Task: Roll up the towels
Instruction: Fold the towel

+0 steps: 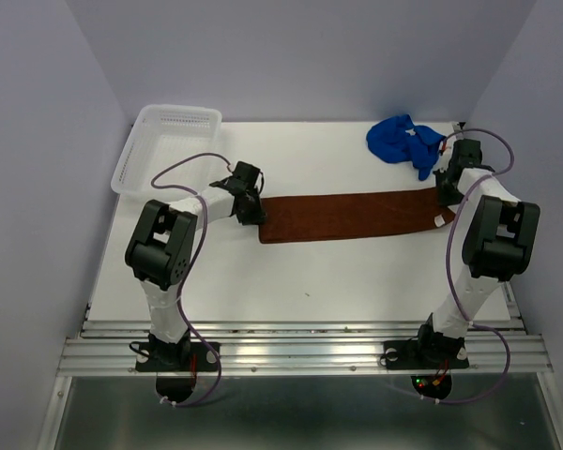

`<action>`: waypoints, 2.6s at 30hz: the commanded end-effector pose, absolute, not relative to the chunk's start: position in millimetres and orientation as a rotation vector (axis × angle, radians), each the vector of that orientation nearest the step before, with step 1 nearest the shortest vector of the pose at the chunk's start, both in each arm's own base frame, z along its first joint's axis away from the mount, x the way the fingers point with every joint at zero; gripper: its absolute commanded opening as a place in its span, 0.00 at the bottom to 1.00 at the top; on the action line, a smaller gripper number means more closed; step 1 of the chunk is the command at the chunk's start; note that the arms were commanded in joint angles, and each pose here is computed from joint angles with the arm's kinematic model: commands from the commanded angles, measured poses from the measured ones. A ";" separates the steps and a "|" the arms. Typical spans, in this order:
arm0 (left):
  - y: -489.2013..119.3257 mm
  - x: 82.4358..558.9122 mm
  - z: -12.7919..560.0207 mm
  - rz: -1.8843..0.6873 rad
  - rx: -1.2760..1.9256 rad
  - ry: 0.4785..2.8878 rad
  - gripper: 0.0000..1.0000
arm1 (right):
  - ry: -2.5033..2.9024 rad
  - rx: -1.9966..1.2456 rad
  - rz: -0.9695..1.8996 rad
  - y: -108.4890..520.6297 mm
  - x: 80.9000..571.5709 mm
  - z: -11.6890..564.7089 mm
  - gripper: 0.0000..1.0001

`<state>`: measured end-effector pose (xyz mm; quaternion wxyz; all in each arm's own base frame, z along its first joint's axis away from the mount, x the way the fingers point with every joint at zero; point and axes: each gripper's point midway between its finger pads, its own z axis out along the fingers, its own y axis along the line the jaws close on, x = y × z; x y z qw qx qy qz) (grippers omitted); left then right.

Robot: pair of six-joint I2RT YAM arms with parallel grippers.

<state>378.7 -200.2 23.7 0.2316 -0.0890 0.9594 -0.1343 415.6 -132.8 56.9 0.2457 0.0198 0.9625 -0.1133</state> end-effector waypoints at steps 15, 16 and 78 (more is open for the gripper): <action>-225.3 370.8 14.2 -0.340 -0.170 2.661 0.00 | 2.484 -0.035 -0.229 -115.3 435.6 139.8 0.04; -225.2 372.0 15.5 -0.343 -0.171 2.657 0.00 | 2.476 -0.035 -0.221 -109.6 434.4 144.8 0.03; -230.5 372.7 25.0 -0.398 -0.186 2.621 0.00 | 2.353 -0.444 0.639 309.1 410.7 183.7 0.01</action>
